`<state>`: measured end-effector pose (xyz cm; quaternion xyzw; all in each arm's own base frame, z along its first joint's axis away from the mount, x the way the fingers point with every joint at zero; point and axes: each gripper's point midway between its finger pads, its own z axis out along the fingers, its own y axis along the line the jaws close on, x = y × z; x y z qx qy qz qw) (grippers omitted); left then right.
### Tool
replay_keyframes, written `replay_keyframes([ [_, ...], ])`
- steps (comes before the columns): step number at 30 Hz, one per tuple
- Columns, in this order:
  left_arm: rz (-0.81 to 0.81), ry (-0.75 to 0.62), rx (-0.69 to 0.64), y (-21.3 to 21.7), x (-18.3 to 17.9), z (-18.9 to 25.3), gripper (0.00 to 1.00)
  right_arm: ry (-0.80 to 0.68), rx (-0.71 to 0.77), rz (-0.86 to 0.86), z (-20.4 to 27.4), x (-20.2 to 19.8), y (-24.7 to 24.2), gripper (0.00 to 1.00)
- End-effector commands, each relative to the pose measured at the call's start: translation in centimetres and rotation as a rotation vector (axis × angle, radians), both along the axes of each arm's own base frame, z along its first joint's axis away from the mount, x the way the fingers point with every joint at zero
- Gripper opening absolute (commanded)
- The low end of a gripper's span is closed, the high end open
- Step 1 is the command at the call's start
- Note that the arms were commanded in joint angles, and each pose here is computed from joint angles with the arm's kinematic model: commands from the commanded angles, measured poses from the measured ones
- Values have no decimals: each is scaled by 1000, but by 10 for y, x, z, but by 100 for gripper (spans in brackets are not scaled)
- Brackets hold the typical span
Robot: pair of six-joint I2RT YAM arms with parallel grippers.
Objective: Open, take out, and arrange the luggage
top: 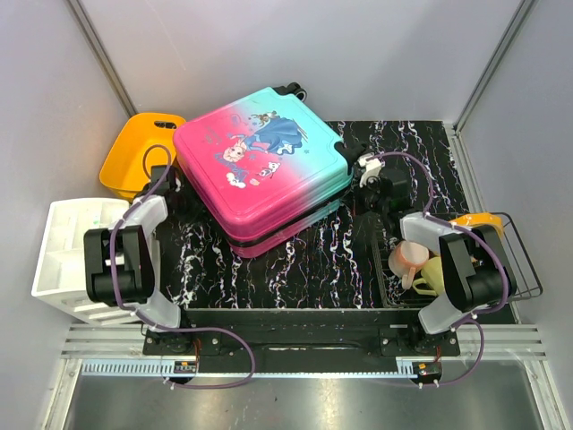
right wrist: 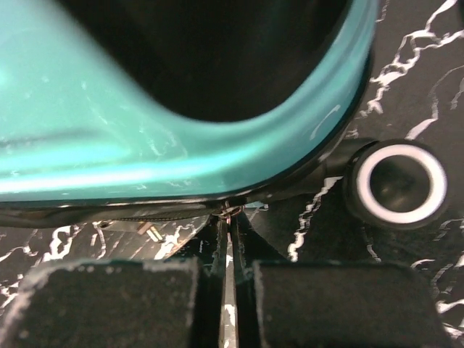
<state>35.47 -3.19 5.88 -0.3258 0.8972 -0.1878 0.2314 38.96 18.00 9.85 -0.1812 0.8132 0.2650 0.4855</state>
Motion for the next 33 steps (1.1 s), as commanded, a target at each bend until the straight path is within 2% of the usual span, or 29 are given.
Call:
replay_keyframes([
  [1, -59, -58, 115, 17, 33, 8, 0, -210, -156, -58, 54, 38, -25, 0],
  [3, -77, -41, 131, 19, 32, 6, 0, -248, -220, -49, 54, 43, -41, 0],
  [9, -114, -16, 135, 18, 36, 1, 0, -325, -251, 5, 60, 61, -76, 0],
  [11, -128, 12, 140, 20, 35, -6, 0, -352, -242, 20, 64, 70, -82, 0],
  [16, -199, -17, 139, 16, 51, 3, 0, -423, -199, 70, 75, 106, -83, 0],
  [20, -303, -84, 159, 10, 72, 19, 0, -343, -29, 134, 77, 119, -80, 0],
  [25, -366, -123, 146, 4, 91, 27, 0, -302, 104, 192, 88, 129, -65, 0],
  [28, -411, -147, 125, -4, 103, 30, 0, -224, 241, 205, 91, 132, -54, 0],
  [29, -439, -171, 119, -9, 108, 35, 0, -155, 311, 203, 87, 131, -48, 0],
  [33, -519, -189, 115, -30, 109, 34, 0, -160, 374, 192, 96, 142, -39, 0],
])
